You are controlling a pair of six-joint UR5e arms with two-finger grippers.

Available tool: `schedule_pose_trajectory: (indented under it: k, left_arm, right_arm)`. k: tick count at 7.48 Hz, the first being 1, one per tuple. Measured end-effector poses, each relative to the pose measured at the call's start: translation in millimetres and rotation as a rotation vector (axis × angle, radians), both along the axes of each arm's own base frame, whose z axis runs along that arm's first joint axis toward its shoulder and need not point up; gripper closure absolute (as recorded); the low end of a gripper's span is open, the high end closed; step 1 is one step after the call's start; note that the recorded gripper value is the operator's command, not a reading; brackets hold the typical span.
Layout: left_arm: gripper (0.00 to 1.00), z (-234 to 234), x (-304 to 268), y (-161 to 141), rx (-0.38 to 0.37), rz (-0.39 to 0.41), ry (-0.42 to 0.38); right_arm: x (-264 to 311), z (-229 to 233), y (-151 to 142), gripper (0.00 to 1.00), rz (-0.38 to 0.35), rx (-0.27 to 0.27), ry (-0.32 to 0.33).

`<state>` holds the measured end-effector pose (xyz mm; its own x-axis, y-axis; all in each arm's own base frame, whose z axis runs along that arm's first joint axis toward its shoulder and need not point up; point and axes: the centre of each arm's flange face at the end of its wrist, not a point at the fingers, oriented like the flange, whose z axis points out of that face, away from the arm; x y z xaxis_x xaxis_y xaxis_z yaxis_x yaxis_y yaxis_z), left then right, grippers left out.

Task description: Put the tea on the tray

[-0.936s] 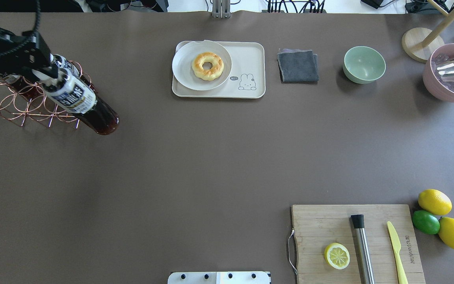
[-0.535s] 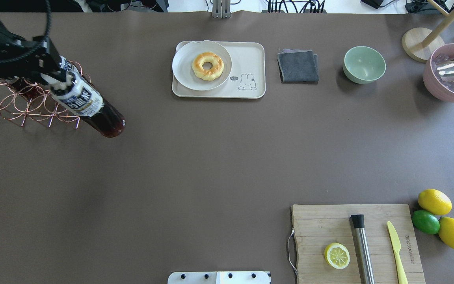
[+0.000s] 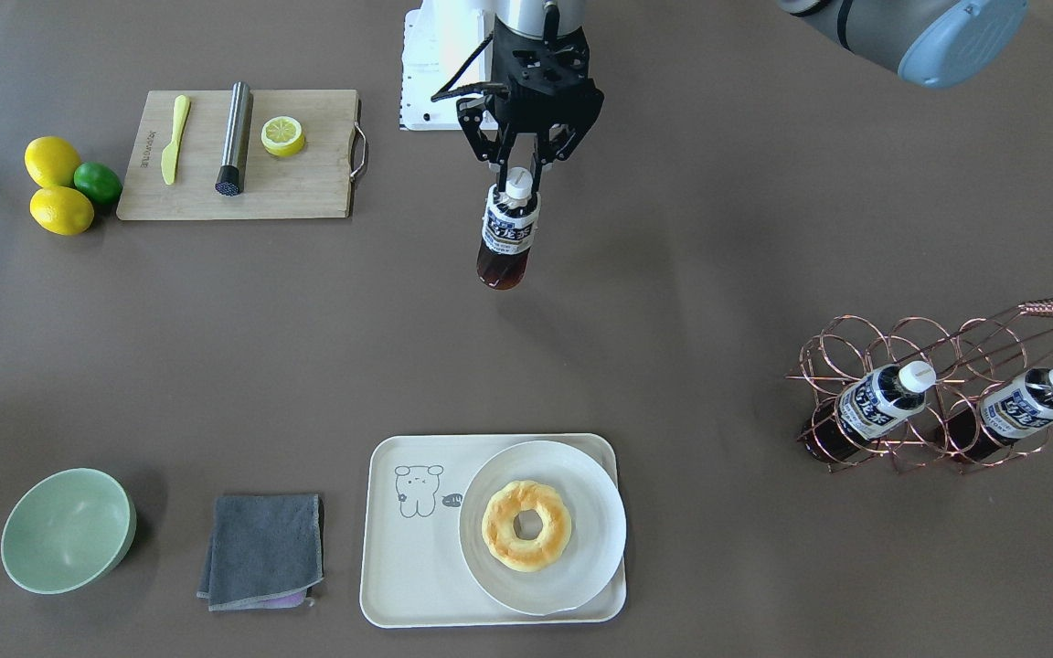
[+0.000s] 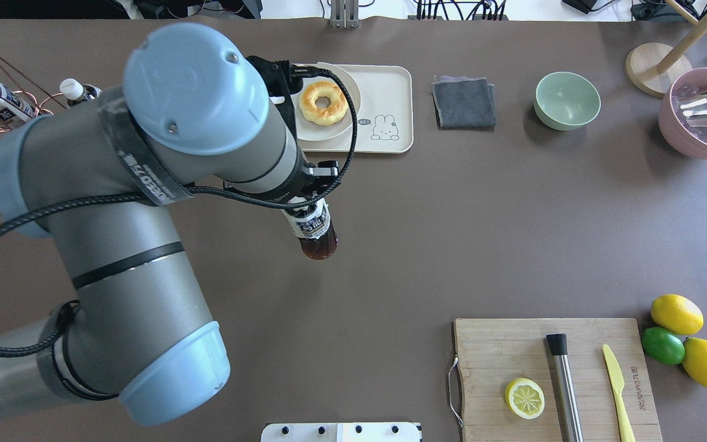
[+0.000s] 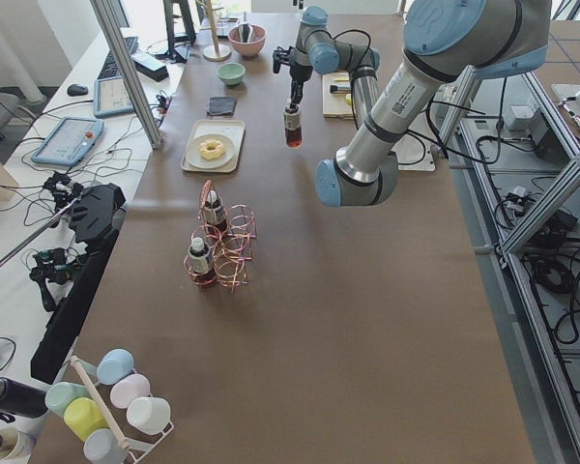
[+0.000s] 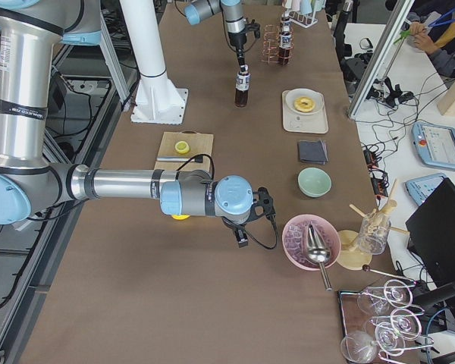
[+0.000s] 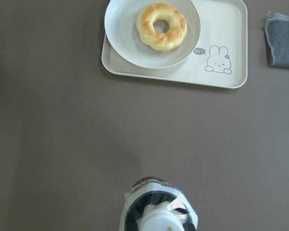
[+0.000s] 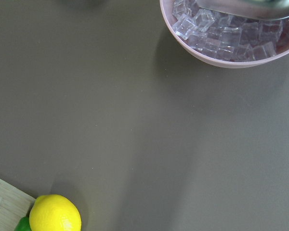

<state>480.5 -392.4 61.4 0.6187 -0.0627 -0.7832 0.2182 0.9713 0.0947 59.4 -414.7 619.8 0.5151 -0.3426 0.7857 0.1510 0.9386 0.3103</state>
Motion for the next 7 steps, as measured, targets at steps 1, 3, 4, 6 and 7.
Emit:
schedule_pose_trajectory:
  k: [1, 3, 4, 6, 7]
  left_arm:
    - [1.0, 2.0, 11.8, 0.1, 0.001, 0.003, -0.002]
    - [0.83, 5.7, 21.4, -0.2, 0.002, 0.007, -0.006]
    - [0.32, 6.0, 22.9, 0.5, 0.003, 0.009, -0.006]
    - [0.03, 7.7, 26.2, 4.0, 0.008, 0.01, -0.011]
    - [0.03, 7.2, 29.9, 8.9, 0.024, 0.002, -0.017]
  right_arm:
    - [-0.2, -1.4, -0.4, 0.01, -0.001, 0.005, -0.002]
    - [-0.7, -3.4, -1.7, 0.0, -0.007, 0.018, -0.003]
    - [-0.5, -4.3, -1.8, 0.0, -0.008, 0.035, 0.001]
    - [0.0, -6.1, -2.9, 0.0, -0.005, 0.074, 0.009]
    - [-0.3, -9.7, -5.4, 0.0, -0.002, 0.082, 0.009]
